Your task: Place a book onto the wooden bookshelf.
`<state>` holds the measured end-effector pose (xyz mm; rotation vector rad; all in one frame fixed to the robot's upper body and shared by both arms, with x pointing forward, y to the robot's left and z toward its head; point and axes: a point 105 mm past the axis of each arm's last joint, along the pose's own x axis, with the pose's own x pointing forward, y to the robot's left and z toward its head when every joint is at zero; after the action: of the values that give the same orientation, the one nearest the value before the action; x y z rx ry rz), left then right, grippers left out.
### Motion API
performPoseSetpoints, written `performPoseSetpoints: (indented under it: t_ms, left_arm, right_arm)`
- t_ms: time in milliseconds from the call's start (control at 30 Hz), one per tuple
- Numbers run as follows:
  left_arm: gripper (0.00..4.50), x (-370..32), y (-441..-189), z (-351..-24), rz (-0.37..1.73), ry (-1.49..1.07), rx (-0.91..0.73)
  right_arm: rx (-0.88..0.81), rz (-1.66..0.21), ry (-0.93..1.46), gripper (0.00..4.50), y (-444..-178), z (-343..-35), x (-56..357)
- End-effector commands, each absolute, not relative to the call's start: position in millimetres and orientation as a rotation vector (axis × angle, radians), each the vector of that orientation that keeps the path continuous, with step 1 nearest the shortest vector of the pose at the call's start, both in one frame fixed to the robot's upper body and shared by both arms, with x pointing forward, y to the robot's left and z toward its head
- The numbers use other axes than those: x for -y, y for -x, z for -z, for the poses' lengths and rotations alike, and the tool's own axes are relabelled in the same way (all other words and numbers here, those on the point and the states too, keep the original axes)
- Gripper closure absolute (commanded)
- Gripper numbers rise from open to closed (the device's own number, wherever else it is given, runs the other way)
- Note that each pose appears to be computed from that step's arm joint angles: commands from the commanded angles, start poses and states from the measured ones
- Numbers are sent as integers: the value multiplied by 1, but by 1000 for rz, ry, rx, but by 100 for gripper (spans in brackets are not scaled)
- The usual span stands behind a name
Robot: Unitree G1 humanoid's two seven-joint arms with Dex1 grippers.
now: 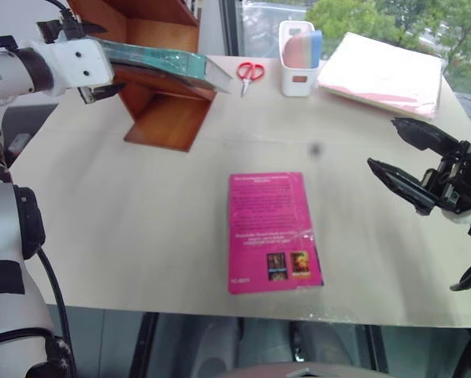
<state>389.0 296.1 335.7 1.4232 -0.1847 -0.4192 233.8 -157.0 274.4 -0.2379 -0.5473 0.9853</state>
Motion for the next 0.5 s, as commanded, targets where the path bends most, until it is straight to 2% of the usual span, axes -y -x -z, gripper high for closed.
performPoseSetpoints:
  t_ms: [33, 200, 233, 300, 500]
  left_arm:
    - [3, -289, -365, -359, 432, -1370, 421]
    - [3, -259, -343, -358, 545, -1284, 707]
    - [3, -248, -341, -353, 578, -1225, 756]
    - [3, -229, -340, -340, 615, -941, 807]
    - [3, -206, -330, -283, 626, -455, 610]
  right_arm:
    - [562, -1017, 251, 128, -233, -281, 154]
    - [516, -1029, 252, 128, -240, -278, 155]
    - [507, -1011, 250, 128, -246, -279, 156]
    - [442, -994, 215, 128, -261, -277, 156]
    - [254, -948, 248, 128, -284, -250, 161]
